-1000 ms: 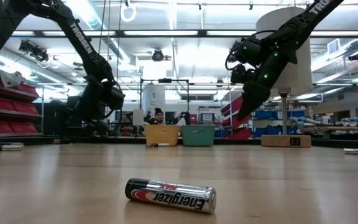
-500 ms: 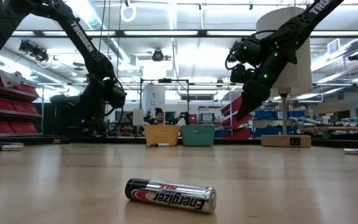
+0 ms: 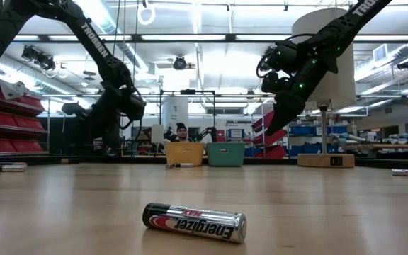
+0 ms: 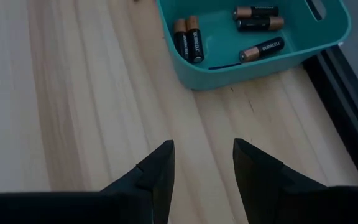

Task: Sort batteries
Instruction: Put the black battery into the green bin

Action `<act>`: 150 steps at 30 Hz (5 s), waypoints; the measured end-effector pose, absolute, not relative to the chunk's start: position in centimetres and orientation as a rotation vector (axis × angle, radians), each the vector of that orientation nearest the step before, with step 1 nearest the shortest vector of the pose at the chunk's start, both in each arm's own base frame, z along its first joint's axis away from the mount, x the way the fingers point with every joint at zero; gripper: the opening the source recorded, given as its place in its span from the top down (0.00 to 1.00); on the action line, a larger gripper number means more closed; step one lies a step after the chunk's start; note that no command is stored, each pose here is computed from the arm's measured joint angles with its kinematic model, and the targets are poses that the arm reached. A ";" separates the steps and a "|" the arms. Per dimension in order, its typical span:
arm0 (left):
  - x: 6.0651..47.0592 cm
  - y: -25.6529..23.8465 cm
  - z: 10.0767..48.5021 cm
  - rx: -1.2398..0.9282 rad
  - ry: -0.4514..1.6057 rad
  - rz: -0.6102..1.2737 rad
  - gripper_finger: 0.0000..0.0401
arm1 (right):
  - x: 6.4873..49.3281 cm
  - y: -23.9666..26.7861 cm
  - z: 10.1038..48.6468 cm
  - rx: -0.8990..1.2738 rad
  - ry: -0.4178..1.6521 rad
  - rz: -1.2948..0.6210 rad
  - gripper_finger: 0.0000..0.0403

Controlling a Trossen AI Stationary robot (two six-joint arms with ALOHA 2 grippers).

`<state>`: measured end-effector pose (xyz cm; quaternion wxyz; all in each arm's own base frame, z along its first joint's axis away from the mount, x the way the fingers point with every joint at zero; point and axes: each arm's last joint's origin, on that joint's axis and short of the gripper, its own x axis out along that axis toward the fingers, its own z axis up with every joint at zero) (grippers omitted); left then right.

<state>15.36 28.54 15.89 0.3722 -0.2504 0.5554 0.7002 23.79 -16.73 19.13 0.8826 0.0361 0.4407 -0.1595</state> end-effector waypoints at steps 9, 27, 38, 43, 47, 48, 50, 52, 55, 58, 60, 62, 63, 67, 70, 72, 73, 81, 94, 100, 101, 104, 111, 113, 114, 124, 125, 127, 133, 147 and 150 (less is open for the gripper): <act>15.3 28.1 14.4 -0.628 1.560 1.792 0.98 | 23.7 -16.7 19.0 0.083 0.932 -0.329 0.63; 16.3 27.6 12.1 -0.827 1.672 1.557 0.97 | 23.7 -16.7 19.0 0.080 0.931 -0.328 0.63; 18.3 26.1 14.7 -0.733 1.688 1.401 0.97 | 23.7 -16.7 19.0 0.079 0.931 -0.328 0.63; 18.6 25.8 16.7 -0.674 1.654 1.340 0.97 | 23.7 -16.7 19.0 0.081 0.931 -0.329 0.63; 19.0 25.1 18.0 -0.664 1.649 1.181 0.96 | 23.7 -16.7 19.0 0.083 0.934 -0.329 0.63; 19.1 24.9 18.1 -0.676 1.648 1.136 0.96 | 23.7 -16.6 19.0 0.084 0.936 -0.328 0.63; 19.4 24.7 18.1 -0.712 1.638 1.070 0.96 | 23.6 -16.6 19.0 0.085 0.938 -0.328 0.63; 19.6 24.6 18.0 -0.745 1.622 0.999 0.96 | 23.6 -16.6 19.0 0.085 0.938 -0.328 0.63; 19.8 24.2 17.5 -0.800 1.594 0.903 0.93 | 23.6 -16.6 19.0 0.088 0.944 -0.327 0.63; 19.7 23.5 16.9 -0.849 1.615 0.811 0.85 | 23.5 -16.5 18.8 0.093 0.959 -0.322 0.63; 19.6 22.8 16.4 -0.841 1.660 0.770 0.78 | 23.4 -16.4 18.6 0.095 0.966 -0.320 0.63; 19.5 22.2 15.9 -0.821 1.700 0.742 0.69 | 23.2 -16.4 18.4 0.094 0.973 -0.317 0.63; 19.5 22.0 15.6 -0.803 1.712 0.744 0.64 | 23.2 -16.3 18.3 0.093 0.972 -0.317 0.63; 19.6 21.2 14.7 -0.764 1.724 0.700 0.46 | 23.2 -16.3 18.2 0.092 0.964 -0.321 0.63; 19.9 20.5 13.9 -0.753 1.711 0.651 0.36 | 23.2 -16.3 18.2 0.093 0.963 -0.321 0.63; 20.1 20.0 13.6 -0.728 1.704 0.639 0.33 | 23.2 -16.3 18.2 0.094 0.964 -0.321 0.63; 20.0 19.9 13.3 -0.721 1.703 0.634 0.32 | 23.2 -16.3 18.2 0.094 0.963 -0.321 0.63; 20.0 19.2 12.5 -0.732 1.690 0.652 0.54 | 23.2 -16.4 18.2 0.095 0.958 -0.324 0.63; 23.9 17.9 15.8 -0.577 1.623 0.678 0.86 | 23.4 -16.2 17.7 0.141 0.943 -0.344 0.63; 27.2 18.3 22.9 -0.438 1.213 0.660 0.86 | 23.7 -15.6 16.9 0.150 0.957 -0.328 0.63; 27.6 18.4 24.1 -0.421 1.150 0.661 0.86 | 23.8 -15.5 17.0 0.154 0.952 -0.329 0.63; 29.3 19.3 26.6 -0.375 0.976 0.657 0.86 | 24.0 -15.4 17.2 0.152 0.936 -0.329 0.63; 33.2 21.5 26.7 -0.338 0.800 0.540 0.86 | 24.2 -15.2 17.2 0.167 0.932 -0.330 0.63; 34.2 22.0 25.4 -0.345 0.811 0.519 0.86 | 24.2 -15.2 17.2 0.167 0.932 -0.330 0.63; 34.7 22.2 24.8 -0.351 0.812 0.505 0.86 | 24.2 -15.2 17.2 0.166 0.933 -0.330 0.63; 37.7 23.8 21.7 -0.365 0.692 0.399 0.86 | 24.2 -15.2 17.2 0.163 0.935 -0.328 0.63; 37.8 23.8 21.5 -0.367 0.686 0.390 0.86 | 24.2 -15.2 17.2 0.163 0.936 -0.327 0.63; 38.1 24.0 21.1 -0.368 0.679 0.386 0.86 | 24.2 -15.2 17.2 0.163 0.936 -0.327 0.63; 38.5 24.2 20.1 -0.379 0.670 0.369 0.86 | 24.2 -15.2 17.2 0.162 0.935 -0.327 0.63; 39.0 24.5 19.7 -0.376 0.625 0.387 0.70 | 24.2 -15.2 17.2 0.166 0.934 -0.329 0.63; 39.0 24.5 19.7 -0.378 0.630 0.390 0.70 | 24.2 -15.2 17.2 0.166 0.934 -0.329 0.63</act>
